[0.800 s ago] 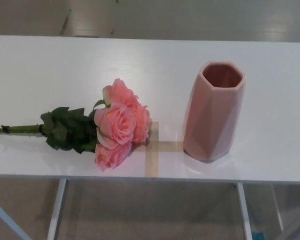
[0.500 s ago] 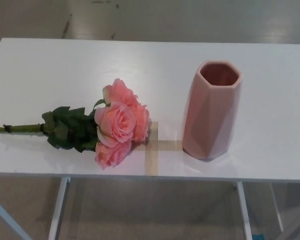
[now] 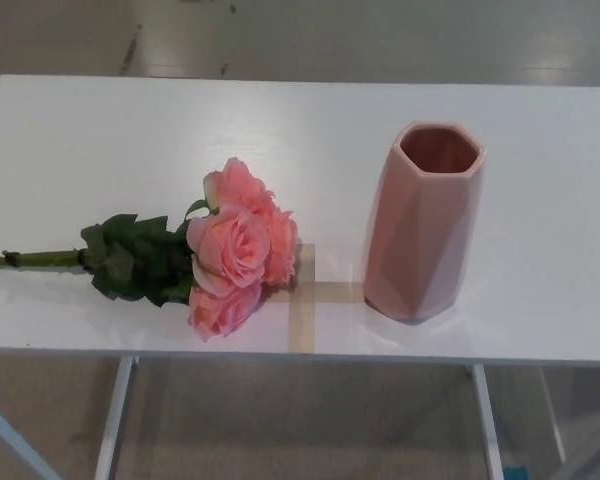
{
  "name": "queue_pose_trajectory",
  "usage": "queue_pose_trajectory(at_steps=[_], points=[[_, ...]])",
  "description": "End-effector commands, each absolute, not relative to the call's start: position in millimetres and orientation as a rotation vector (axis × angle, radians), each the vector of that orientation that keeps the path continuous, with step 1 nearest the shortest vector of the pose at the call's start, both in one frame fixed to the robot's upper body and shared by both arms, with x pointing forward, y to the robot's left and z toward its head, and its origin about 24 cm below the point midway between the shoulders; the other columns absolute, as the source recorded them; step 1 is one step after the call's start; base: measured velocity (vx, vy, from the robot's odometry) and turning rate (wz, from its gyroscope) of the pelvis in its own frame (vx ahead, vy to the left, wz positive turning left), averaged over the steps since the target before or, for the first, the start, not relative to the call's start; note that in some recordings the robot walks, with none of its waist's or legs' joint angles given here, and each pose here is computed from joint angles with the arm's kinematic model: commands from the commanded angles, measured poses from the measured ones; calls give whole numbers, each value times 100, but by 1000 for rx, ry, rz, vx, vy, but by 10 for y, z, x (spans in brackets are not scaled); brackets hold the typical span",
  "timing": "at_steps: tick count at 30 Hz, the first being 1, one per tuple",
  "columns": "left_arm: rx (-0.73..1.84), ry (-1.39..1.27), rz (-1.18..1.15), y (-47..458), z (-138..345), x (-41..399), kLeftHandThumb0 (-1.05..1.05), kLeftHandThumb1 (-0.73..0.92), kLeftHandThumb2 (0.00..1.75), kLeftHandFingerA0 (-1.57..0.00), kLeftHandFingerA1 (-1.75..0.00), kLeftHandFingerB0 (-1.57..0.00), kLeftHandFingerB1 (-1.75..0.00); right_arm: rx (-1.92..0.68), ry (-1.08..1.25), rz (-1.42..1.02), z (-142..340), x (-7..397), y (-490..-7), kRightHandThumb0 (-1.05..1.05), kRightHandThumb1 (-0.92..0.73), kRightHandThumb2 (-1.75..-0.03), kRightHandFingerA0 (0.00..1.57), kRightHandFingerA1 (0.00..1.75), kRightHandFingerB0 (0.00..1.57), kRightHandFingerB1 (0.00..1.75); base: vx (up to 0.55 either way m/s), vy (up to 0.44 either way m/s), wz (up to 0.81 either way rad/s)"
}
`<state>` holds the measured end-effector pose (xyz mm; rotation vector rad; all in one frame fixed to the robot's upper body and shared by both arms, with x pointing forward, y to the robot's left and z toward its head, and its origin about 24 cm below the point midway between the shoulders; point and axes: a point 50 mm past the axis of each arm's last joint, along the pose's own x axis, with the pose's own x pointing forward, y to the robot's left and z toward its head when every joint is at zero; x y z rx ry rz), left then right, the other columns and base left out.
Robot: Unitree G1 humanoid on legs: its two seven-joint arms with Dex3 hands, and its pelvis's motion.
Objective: Use the left hand to pick up the rose and then lift and insert it into the pink vase.
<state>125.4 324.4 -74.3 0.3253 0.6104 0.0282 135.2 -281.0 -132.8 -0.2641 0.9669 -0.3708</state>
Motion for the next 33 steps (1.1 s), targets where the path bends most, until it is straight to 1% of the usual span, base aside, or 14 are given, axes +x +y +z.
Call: queue_pose_trajectory(at_steps=[1, 8, 9, 14, 15, 16, 18, 26, 27, 28, 29, 30, 31, 33], points=[[449, 455, -513, 2946, -203, 1129, -26, 27, 85, -8, -51, -7, -47, -272, 970, -385, -1338, 1308, -2816, -22, -56, -56, 73, 51, 54, 44, 0, 0, 0], [461, 356, -690, 2769, 299, 985, -25, 25, 84, -13, -52, -12, -50, -264, 968, -394, -1326, 1341, -2826, -22, -56, -56, 73, 51, 54, 44, 0, 0, 0], [457, 347, -719, 2751, 380, 971, -46, 44, 53, -27, -35, -31, -33, -268, 970, -393, -1325, 1341, -2829, -22, -56, -56, 73, 51, 54, 44, 0, 0, 0], [347, 211, -841, 2637, 723, 967, -45, 43, 53, -31, -39, -33, -34, -265, 968, -388, -1323, 1352, -2827, -22, -57, -56, 73, 51, 54, 44, 0, 0, 0], [354, 158, -843, 2596, 821, 972, -44, 43, 53, -30, -39, -31, -33, -257, 967, -390, -1323, 1356, -2825, -22, -57, -56, 72, 51, 54, 44, 0, 0, 0], [387, 71, -851, 2522, 1000, 976, -25, 24, 83, -11, -52, -8, -49, -249, 961, -388, -1317, 1368, -2826, -22, -57, -56, 72, 51, 53, 44, 0, 0, 0], [430, -24, -851, 2431, 1195, 966, -28, 25, 82, -5, -50, -1, -47, -238, 957, -390, -1313, 1379, -2827, -22, -57, -56, 72, 51, 53, 44, 0, 0, 0], [543, -374, -690, 2223, 1665, 1071, -30, 22, 81, -3, -51, 0, -48, -234, 962, -376, -1321, 1351, -2832, -22, -56, -56, 70, 51, 52, 43, 0, 0, 0], [594, -428, -645, 2211, 1700, 1117, -55, 37, 67, -6, -33, -11, -30, -230, 964, -375, -1320, 1355, -2834, -22, -56, -56, 70, 51, 52, 43, 0, 0, 0], [627, -456, -615, 2200, 1744, 1136, -53, 36, 68, -7, -28, -10, -29, -228, 965, -377, -1319, 1361, -2834, -22, -56, -56, 70, 51, 52, 43, 0, 0, 0], [702, -498, -565, 2174, 1795, 1184, -50, 41, 53, -1, -27, -10, -25, -233, 966, -377, -1317, 1365, -2836, -22, -56, -56, 70, 50, 52, 43, 0, 0, 0], [747, -521, -533, 2158, 1819, 1230, -52, 35, 72, 0, -18, -8, -29, -234, 966, -379, -1316, 1364, -2840, -21, -56, -56, 70, 50, 52, 43, 0, 0, 0], [771, -533, -515, 2149, 1831, 1265, -52, 35, 72, 0, -18, -8, -29, -232, 965, -381, -1315, 1361, -2843, -21, -56, -56, 70, 50, 52, 43, 0, 0, 0], [820, -546, -461, 2120, 1849, 1396, -55, 37, 72, 0, -10, -8, -26, -236, 964, -384, -1312, 1348, -2859, -22, -56, -56, 69, 50, 52, 43, 0, 0, 0]])
